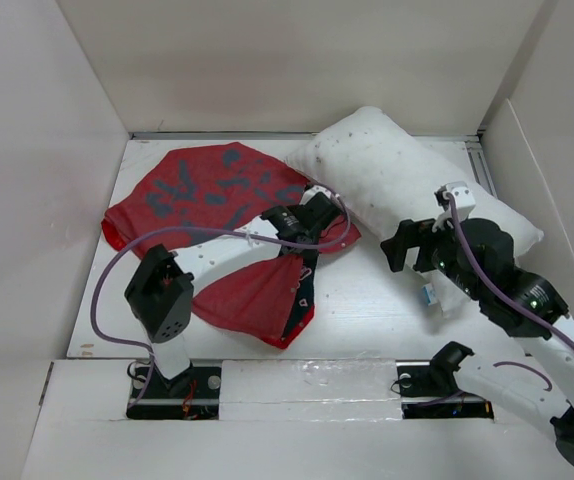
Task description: Put the pillow into the pillowcase
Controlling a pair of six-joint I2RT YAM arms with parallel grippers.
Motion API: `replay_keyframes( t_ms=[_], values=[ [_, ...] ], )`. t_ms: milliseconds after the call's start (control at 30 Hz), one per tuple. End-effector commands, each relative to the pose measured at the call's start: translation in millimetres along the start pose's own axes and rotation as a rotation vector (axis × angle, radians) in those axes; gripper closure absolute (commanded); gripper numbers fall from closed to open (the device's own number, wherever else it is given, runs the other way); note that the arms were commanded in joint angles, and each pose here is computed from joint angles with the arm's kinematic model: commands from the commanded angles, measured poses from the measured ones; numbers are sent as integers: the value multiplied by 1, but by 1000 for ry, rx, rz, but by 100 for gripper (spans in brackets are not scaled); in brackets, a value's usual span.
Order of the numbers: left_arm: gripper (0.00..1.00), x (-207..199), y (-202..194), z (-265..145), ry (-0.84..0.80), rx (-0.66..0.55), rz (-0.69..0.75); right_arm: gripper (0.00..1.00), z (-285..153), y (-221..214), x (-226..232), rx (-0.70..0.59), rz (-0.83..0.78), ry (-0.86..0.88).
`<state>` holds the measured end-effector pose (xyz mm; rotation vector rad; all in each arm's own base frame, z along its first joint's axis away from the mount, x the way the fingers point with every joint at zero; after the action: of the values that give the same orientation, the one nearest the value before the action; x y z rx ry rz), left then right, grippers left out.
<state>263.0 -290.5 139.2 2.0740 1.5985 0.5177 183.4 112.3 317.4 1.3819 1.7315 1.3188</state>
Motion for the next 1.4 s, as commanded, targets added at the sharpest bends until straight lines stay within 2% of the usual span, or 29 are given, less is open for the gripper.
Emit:
replay_keyframes(
  t_ms=[0, 67, 200, 300, 367, 400, 433, 467, 533, 700, 800, 1067, 1200, 1367],
  values=[
    [87, 1, 30, -30, -31, -96, -35, 1, 9, 8, 12, -22, -8, 49],
    [100, -2, 32, -28, -49, -107, -33, 1, 11, 4, 12, -12, -1, 46],
    [100, -3, 25, -15, -52, -87, -34, 1, 13, 9, 14, -38, 6, 53],
    [100, -5, 40, -21, -49, -135, -64, 1, 24, 16, 16, -62, 23, 41],
    [100, -8, 45, -24, -89, -130, -53, 1, 37, 12, 19, -28, 24, 32],
    [90, -4, 34, -21, -71, -81, -33, 1, 40, 13, 21, -22, 22, 30],
    [74, -5, 31, -22, -63, -75, -31, 1, 43, 10, 23, -5, 18, 38],
    [54, -8, 21, -22, -46, -65, -14, 1, 49, 7, 23, 14, 13, 33],
    [45, 0, -1, -14, -16, -22, 17, 1, 52, 1, 22, 21, 10, 21],
    [45, -21, -56, -2, -146, 98, 33, 1, 57, -5, 19, 23, 17, 0],
    [47, -31, -63, -5, -203, 110, 39, 1, 57, -5, 19, 23, 17, 0],
    [51, -36, -76, 0, -232, 142, 52, 1, 56, -7, 18, 23, 17, 0],
    [52, -37, -82, 15, -204, 164, 72, 1, 56, -7, 19, 26, 17, 10],
    [58, -31, -88, 34, -125, 170, 89, 1, 56, -7, 19, 26, 8, 10]
  ],
)
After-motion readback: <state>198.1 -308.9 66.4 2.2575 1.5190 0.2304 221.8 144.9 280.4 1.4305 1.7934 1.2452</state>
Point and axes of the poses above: each gripper's point midway between its finger pads, its own z axis out along the fingers, its own x axis along the line the jaws close on, y = z × x, the point moved 3 cm from there along -z, back along the fingers, and after that the axes turned 3 degrees about -z, right-handed, at the moved point
